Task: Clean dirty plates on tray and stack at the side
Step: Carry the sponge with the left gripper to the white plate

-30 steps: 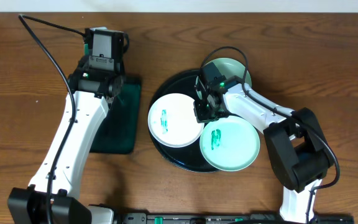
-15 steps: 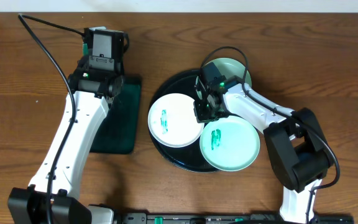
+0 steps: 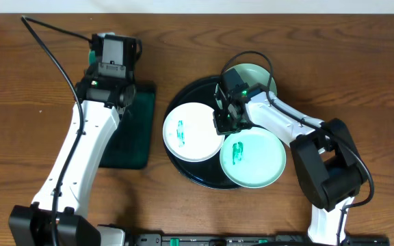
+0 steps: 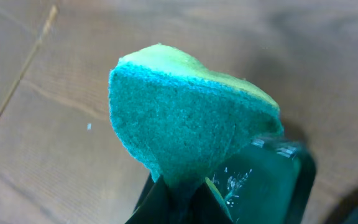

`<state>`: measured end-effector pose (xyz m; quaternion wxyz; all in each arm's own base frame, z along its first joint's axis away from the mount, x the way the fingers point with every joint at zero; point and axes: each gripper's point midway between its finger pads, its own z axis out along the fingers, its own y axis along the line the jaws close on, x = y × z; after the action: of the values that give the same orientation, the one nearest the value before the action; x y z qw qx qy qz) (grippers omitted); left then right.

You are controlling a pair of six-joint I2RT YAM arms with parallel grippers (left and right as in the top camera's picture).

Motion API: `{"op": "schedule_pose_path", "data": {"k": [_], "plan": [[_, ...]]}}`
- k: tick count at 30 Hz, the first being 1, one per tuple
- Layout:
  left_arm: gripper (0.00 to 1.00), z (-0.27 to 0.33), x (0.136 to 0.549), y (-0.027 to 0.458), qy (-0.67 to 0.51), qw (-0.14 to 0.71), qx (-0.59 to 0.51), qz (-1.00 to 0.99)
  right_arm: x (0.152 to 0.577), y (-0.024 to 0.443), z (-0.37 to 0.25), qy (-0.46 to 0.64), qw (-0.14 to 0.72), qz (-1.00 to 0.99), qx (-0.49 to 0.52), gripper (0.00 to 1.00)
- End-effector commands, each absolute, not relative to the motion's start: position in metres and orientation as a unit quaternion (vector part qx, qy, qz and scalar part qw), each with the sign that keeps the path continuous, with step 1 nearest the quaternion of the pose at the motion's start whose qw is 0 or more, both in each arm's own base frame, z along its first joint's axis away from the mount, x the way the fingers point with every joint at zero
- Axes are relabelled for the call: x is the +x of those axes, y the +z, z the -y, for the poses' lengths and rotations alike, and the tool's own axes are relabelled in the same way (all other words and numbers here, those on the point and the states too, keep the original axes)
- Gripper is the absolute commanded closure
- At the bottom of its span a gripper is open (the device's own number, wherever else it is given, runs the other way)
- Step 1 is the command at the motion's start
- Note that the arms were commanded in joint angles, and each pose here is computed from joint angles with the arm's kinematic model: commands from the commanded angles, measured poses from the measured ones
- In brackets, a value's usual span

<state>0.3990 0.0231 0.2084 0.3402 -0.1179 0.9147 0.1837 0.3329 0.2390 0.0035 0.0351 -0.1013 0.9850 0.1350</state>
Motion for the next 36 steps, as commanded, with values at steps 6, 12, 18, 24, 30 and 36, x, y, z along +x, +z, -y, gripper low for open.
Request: {"op": "schedule_pose_path", "data": {"k": [6, 12, 18, 24, 30, 36], "plan": [[0.93, -0.005, 0.361, 0.119, 0.019, 0.155, -0.151, -0.976, 0.325, -0.007, -0.234, 0.127, 0.018, -0.985, -0.111, 0.97], [0.93, -0.004, 0.346, 0.084, -0.077, 0.062, -0.195, -0.976, 0.324, -0.007, -0.234, 0.127, 0.016, -0.985, -0.112, 0.98], [0.93, -0.011, 0.34, 0.077, -0.115, 0.034, -0.232, -0.965, 0.324, -0.007, -0.234, 0.126, 0.015, -0.986, -0.112, 0.98], [0.93, -0.011, 0.34, 0.077, -0.115, 0.033, -0.229, -0.966, 0.324, -0.007, -0.234, 0.126, 0.016, -0.986, -0.112, 0.98], [0.93, 0.016, 0.344, 0.082, -0.118, 0.04, -0.176, -0.977, 0.324, -0.006, -0.234, 0.127, 0.017, -0.985, -0.112, 0.98], [0.93, 0.078, 0.343, 0.087, -0.124, 0.045, -0.091, -0.987, 0.326, -0.006, -0.235, 0.128, 0.02, -0.985, -0.112, 0.98]]}}
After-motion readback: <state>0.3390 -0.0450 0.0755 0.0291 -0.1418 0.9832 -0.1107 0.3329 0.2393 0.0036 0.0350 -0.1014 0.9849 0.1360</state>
